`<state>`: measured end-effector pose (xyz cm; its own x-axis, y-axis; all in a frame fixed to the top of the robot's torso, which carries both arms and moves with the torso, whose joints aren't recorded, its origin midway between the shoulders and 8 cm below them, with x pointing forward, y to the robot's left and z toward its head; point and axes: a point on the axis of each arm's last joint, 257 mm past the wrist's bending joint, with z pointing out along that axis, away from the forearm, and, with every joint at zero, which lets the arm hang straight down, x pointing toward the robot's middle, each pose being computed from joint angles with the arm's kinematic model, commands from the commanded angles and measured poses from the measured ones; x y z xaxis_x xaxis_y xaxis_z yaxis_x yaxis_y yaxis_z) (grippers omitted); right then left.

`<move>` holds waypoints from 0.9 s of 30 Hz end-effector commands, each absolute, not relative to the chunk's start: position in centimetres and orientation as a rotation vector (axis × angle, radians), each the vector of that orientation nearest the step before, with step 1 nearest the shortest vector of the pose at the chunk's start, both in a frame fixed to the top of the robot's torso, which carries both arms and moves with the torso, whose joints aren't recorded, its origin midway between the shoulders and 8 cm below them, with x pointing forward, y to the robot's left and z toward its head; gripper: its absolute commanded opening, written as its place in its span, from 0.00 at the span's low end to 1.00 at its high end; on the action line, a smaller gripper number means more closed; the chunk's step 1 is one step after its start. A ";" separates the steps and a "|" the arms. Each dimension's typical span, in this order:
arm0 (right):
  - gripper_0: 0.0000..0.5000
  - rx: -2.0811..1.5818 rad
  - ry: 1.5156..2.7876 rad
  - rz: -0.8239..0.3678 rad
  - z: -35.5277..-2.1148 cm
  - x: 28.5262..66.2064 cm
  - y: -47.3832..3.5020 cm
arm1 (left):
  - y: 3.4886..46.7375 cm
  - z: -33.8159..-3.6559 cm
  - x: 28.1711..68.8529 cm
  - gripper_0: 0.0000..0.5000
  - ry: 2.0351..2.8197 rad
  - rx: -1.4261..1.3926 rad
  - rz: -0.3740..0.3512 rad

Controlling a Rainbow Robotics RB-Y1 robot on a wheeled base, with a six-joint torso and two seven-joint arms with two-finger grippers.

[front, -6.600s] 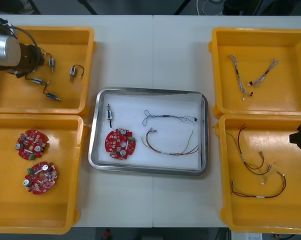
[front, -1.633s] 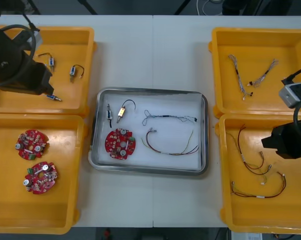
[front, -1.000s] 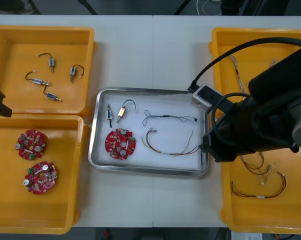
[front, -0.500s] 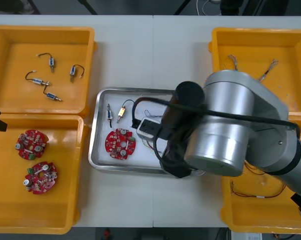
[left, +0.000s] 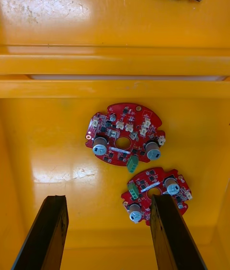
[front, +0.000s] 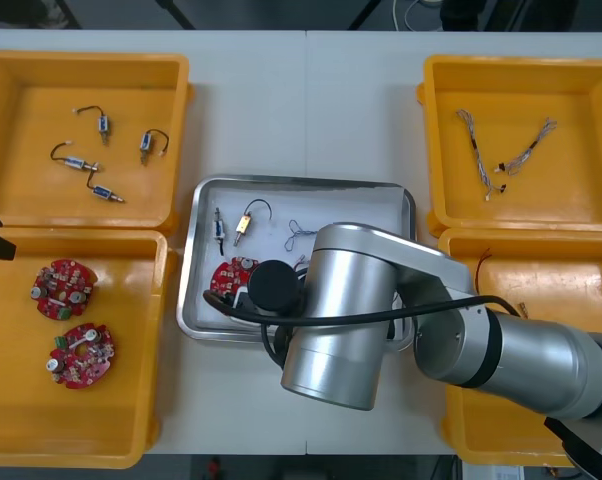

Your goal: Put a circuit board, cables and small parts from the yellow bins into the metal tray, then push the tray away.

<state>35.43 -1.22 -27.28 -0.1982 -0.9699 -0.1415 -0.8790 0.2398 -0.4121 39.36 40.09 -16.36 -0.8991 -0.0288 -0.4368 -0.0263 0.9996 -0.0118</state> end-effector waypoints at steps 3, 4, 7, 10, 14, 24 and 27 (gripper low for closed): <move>1.00 -1.786 2.000 -0.366 -28.3 35.5 2.0 | 42.3 -14.8 39.0 1.00 2.652 0.003 0.086; 1.00 -1.793 1.997 -0.365 -28.6 35.5 2.1 | 42.2 -14.8 39.1 1.00 2.651 0.004 0.084; 1.00 -1.803 1.991 -0.364 -29.2 35.4 2.2 | 42.3 -14.9 38.9 1.00 2.658 0.000 0.087; 1.00 -1.818 1.981 -0.364 -29.5 35.2 2.3 | 42.3 -14.9 38.9 1.00 2.658 0.000 0.087; 1.00 -1.838 1.958 -0.372 -30.4 35.4 2.5 | 42.3 -14.9 38.9 1.00 2.658 0.000 0.087; 1.00 -1.841 1.939 -0.387 -30.8 36.3 3.0 | 42.3 -14.9 38.9 1.00 2.658 0.000 0.087; 0.25 -1.843 1.941 -0.393 -30.7 36.3 2.9 | 42.3 -14.9 38.9 1.00 2.658 0.000 0.087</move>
